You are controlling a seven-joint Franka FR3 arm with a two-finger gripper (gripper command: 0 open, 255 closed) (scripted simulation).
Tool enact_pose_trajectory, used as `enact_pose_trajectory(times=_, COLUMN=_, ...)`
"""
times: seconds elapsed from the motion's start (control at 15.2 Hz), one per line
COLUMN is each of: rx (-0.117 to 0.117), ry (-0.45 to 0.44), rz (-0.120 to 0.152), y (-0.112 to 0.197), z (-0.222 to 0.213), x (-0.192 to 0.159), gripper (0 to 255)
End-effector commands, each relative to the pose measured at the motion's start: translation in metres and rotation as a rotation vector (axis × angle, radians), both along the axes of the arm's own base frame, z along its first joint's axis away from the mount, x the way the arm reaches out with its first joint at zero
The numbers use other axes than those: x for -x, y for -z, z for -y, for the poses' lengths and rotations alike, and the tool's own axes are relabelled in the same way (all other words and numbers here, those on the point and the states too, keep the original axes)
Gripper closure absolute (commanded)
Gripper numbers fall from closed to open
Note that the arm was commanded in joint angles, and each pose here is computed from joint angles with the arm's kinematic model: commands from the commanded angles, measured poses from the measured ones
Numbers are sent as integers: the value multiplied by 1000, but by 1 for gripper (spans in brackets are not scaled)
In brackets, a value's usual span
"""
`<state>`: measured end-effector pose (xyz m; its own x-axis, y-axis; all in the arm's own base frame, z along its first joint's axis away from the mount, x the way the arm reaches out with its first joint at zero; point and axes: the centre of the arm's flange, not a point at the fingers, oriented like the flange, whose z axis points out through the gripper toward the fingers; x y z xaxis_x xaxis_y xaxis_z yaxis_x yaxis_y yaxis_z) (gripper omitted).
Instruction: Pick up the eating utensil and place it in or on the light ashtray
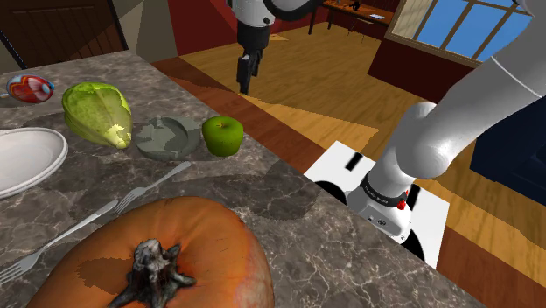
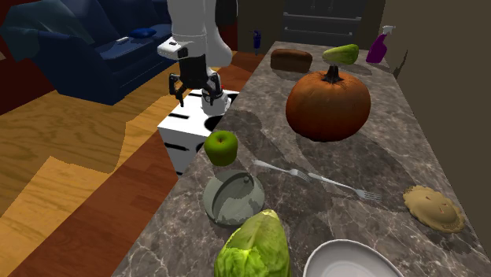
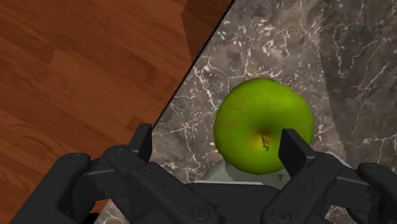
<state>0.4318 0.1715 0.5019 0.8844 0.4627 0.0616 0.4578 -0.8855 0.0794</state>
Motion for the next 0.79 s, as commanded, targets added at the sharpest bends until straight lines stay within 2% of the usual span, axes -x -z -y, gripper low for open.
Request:
enact_pose_trajectory(times=0.0, rx=-3, ry=-48, rz=4, y=14, z=-21, x=-8, gripper=0)
enact_pose_trajectory(times=0.73, rx=-13, ry=-308, rz=24, y=76, z=-143, x=-35, gripper=0)
